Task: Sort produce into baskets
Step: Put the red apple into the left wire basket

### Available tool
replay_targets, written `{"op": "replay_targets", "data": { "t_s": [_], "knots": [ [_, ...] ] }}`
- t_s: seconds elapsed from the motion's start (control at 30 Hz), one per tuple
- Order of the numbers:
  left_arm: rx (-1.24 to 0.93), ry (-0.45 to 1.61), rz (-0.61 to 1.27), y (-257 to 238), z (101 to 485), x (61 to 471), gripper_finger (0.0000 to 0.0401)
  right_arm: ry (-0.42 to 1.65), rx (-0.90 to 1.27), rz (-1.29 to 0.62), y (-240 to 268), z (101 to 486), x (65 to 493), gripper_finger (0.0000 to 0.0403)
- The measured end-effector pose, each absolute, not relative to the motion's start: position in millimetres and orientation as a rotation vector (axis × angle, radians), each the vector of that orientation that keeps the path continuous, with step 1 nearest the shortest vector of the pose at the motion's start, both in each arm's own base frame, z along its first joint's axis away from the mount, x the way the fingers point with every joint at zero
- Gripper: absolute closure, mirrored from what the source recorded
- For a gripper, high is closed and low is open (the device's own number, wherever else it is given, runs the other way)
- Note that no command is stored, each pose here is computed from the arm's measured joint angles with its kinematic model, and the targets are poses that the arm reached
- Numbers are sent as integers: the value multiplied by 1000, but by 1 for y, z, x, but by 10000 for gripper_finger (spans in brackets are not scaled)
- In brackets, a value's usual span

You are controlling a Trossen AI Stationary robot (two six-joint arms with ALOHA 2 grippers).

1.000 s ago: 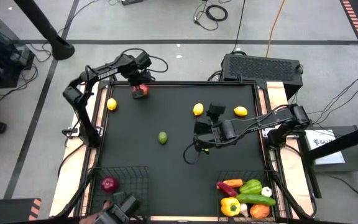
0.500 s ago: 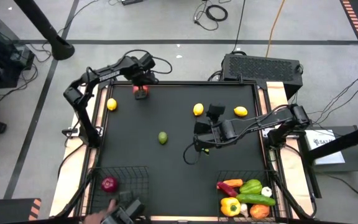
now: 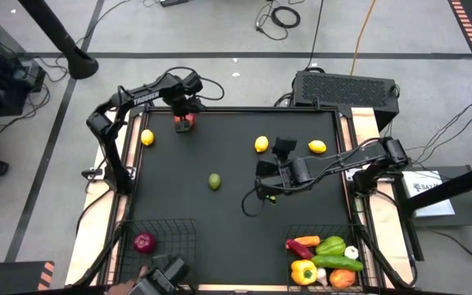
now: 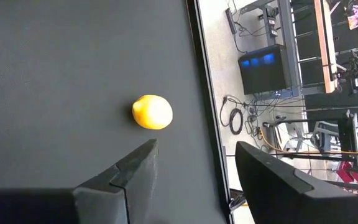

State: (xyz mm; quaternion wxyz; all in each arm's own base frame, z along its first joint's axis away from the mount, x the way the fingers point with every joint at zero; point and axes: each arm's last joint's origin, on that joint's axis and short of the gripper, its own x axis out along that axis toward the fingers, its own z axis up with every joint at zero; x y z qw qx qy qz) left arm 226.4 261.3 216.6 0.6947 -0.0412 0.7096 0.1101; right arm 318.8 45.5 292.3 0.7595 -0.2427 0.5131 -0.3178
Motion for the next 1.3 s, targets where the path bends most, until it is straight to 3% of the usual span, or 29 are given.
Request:
{"op": "replay_targets", "data": {
  "t_s": [0.13,0.33,0.47,0.67,1.07,1.3],
  "knots": [
    [-143,1603,207,257,217,223,98,1117,-528,-692,46,292,319,197],
    [-399,1602,91,235,220,224,98,1127,-513,-674,46,292,319,197],
    [-358,1597,72,221,234,227,98,1128,-512,-673,46,292,319,197],
    [-158,1541,184,218,254,230,98,1125,-512,-671,46,292,319,197],
    [-321,1598,324,198,262,230,98,1122,-511,-671,46,292,320,197],
    [-136,1667,521,184,269,238,98,1072,-519,-637,48,294,327,197]
  ]
}}
